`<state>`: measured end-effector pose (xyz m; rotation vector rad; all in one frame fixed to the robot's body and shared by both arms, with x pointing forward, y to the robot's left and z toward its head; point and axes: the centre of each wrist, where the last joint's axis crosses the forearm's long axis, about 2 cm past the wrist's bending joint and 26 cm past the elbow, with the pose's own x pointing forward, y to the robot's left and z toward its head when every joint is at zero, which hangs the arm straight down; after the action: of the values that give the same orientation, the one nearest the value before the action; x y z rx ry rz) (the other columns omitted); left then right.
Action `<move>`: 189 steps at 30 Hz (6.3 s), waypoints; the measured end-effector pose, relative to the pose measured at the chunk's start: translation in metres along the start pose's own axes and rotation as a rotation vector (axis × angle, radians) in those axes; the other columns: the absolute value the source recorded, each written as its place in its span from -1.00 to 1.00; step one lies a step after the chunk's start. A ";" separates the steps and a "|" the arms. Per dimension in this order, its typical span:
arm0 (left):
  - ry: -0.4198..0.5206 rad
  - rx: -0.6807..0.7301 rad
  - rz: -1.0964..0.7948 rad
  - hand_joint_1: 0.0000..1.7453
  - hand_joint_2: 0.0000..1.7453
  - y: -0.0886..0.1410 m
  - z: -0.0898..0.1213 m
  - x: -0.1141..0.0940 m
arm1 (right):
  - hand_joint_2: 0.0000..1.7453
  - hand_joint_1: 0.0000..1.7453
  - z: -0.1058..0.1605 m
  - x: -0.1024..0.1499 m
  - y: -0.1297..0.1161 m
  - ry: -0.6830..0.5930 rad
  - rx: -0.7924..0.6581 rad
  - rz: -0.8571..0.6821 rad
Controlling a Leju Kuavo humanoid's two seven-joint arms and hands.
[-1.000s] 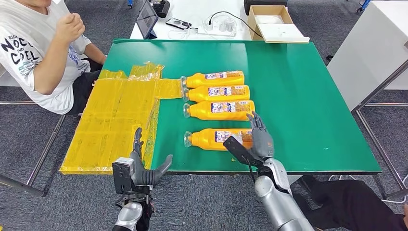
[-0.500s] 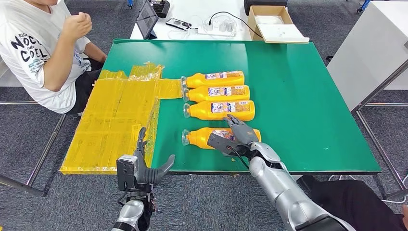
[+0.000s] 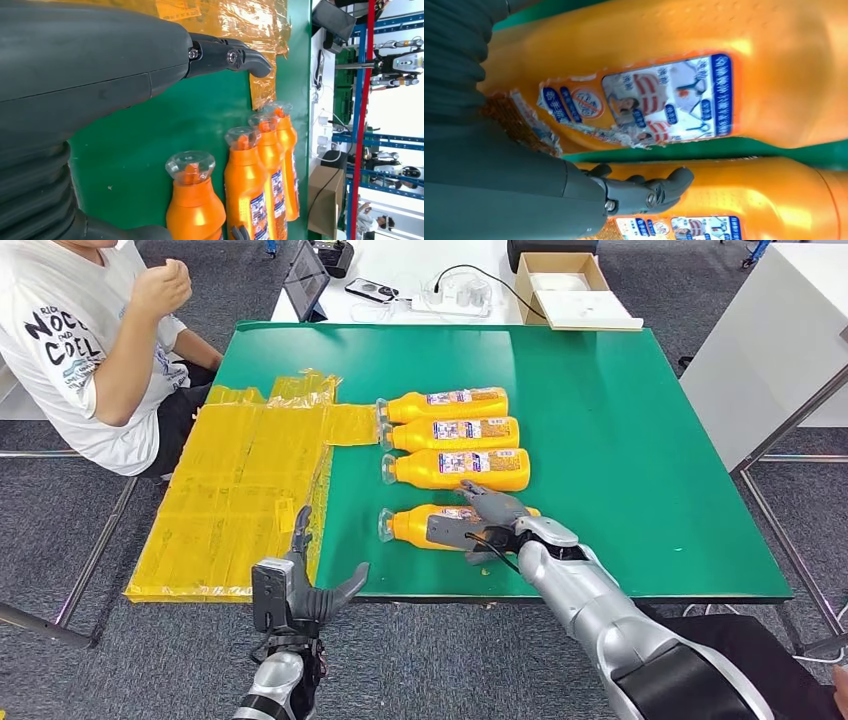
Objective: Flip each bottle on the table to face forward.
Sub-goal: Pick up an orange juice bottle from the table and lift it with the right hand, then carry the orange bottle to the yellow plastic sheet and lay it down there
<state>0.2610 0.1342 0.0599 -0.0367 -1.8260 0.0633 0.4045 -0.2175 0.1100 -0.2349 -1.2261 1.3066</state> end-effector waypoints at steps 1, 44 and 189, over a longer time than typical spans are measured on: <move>0.002 -0.001 0.000 -1.00 1.00 0.000 0.000 0.000 | 1.00 0.21 0.000 -0.001 -0.001 0.004 0.008 0.005; 0.015 -0.055 0.162 -1.00 1.00 -0.012 -0.003 0.004 | 1.00 1.00 0.054 0.050 0.032 -0.482 -1.222 -0.077; -0.220 -0.269 -1.561 1.00 1.00 0.138 -0.162 0.028 | -1.00 -1.00 0.039 0.171 0.096 -0.802 -1.033 -0.450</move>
<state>0.4095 0.2773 0.1188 1.2131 -1.6103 -1.2910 0.2803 -0.0654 0.1489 -0.1363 -2.4129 0.2411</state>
